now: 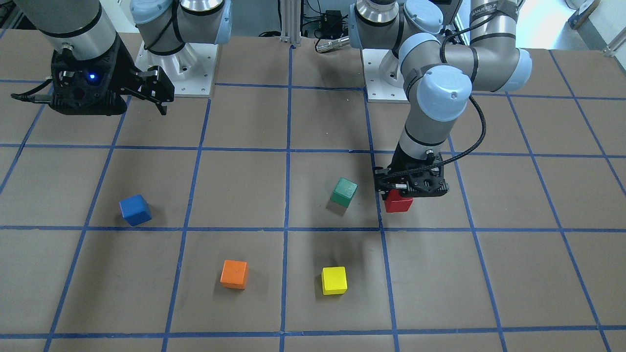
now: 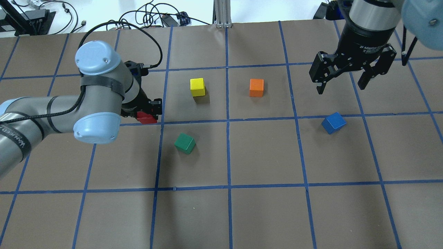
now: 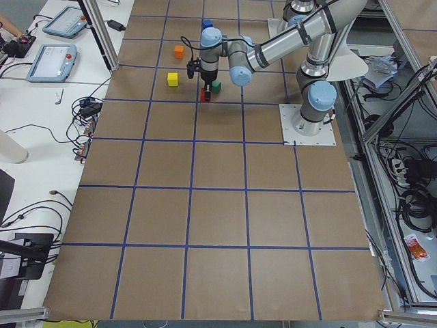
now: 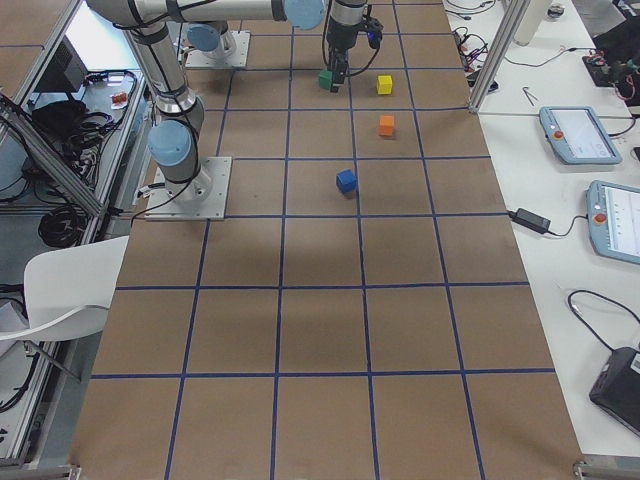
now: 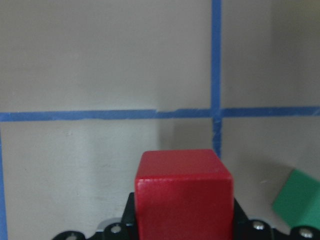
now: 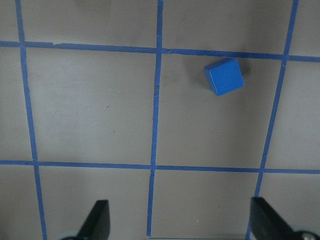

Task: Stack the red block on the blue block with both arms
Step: 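Lift the red cube with the left gripper and carry it toward the table center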

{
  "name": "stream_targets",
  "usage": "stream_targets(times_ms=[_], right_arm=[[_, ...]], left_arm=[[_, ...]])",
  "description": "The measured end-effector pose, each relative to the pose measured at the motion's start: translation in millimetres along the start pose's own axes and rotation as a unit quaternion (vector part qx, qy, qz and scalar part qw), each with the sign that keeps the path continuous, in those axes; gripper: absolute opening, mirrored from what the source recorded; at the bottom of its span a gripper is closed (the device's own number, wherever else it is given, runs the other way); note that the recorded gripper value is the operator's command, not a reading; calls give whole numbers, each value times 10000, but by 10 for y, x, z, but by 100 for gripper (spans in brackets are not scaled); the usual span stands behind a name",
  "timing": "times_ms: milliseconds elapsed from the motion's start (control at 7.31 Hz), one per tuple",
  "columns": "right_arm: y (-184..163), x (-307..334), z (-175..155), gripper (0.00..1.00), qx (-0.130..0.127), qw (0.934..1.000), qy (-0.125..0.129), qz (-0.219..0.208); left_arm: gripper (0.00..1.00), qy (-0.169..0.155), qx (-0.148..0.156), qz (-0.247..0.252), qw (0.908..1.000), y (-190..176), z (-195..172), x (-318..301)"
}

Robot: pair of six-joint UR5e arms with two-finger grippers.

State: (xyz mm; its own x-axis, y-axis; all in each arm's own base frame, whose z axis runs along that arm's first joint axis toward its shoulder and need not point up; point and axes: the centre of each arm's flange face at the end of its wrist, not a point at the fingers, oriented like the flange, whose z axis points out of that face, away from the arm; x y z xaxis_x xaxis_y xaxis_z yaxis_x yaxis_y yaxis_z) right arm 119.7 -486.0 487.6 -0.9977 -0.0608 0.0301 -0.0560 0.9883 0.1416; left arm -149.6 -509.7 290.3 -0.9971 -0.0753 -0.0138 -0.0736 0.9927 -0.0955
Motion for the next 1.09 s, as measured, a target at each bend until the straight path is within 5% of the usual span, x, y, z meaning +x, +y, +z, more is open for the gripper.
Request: stream_targets(times_ms=[410, 821, 957, 1094], right_arm=[[-18, 93, -2, 100, 9, 10000, -14, 68], [-47, 303, 15, 100, -32, 9998, -73, 161], [-62, 325, 19, 100, -12, 9998, -68, 207], [-92, 331, 36, 100, 37, 9997, -67, 235]], left_arm=[[32, 141, 83, -619, 9979, -22, 22, 1237], [37, 159, 102, -761, 9969, 131, 466, 1960], [74, 164, 140, -753, 9969, 147, 584, 2050], [100, 174, 172, -737, 9970, 148, 677, 2102]])
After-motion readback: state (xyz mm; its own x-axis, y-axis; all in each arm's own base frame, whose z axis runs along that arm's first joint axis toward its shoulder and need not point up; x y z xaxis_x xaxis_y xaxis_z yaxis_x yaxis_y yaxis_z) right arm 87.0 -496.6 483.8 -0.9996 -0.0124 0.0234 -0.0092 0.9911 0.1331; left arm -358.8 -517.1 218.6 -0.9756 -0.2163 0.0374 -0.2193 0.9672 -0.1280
